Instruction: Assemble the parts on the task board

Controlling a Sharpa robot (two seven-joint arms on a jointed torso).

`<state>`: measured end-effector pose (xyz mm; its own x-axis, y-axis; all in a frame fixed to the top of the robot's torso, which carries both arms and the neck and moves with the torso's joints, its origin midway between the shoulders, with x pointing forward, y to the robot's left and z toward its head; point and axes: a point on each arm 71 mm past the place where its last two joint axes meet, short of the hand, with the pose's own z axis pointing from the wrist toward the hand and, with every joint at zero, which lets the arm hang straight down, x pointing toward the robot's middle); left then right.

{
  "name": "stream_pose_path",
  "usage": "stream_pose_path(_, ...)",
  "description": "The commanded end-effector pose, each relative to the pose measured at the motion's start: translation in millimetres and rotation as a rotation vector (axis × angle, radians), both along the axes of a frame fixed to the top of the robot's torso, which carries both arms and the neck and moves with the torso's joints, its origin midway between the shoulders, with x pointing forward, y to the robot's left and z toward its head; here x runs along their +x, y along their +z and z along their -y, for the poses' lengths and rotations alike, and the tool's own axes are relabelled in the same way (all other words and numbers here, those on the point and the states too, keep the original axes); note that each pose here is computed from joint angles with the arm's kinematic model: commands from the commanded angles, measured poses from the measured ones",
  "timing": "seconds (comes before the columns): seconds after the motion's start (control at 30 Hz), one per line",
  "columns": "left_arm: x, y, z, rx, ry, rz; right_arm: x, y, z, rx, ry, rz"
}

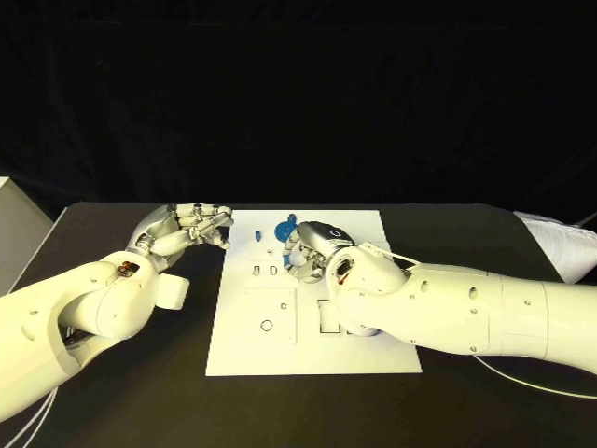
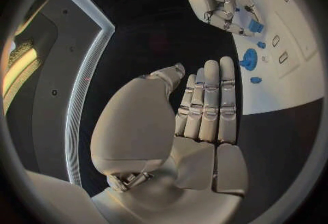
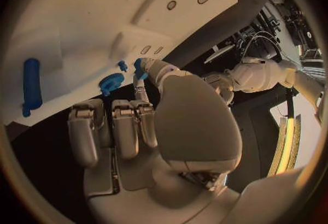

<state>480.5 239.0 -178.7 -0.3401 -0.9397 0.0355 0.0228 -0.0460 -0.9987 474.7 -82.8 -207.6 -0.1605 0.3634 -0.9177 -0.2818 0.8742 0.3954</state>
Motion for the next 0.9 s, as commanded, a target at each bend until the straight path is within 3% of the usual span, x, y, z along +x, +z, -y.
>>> stream_pose_path(0.03, -0.7, 0.9, 2.1, -0.005, -0.019, 0.003, -0.9, -2.3, -3, -0.036, 0.000, 0.018)
stream_pose_path(0.57, -1.0, 0.9, 1.5, -0.004, -0.021, 0.001, -1.7, -12.8, -12, -0.051, 0.008, 0.021)
stream_pose_path(0.9, -0.6, 0.5, 1.6, -0.004, -0.022, -0.001, -1.2, -13.2, -14, -0.058, 0.009, 0.046)
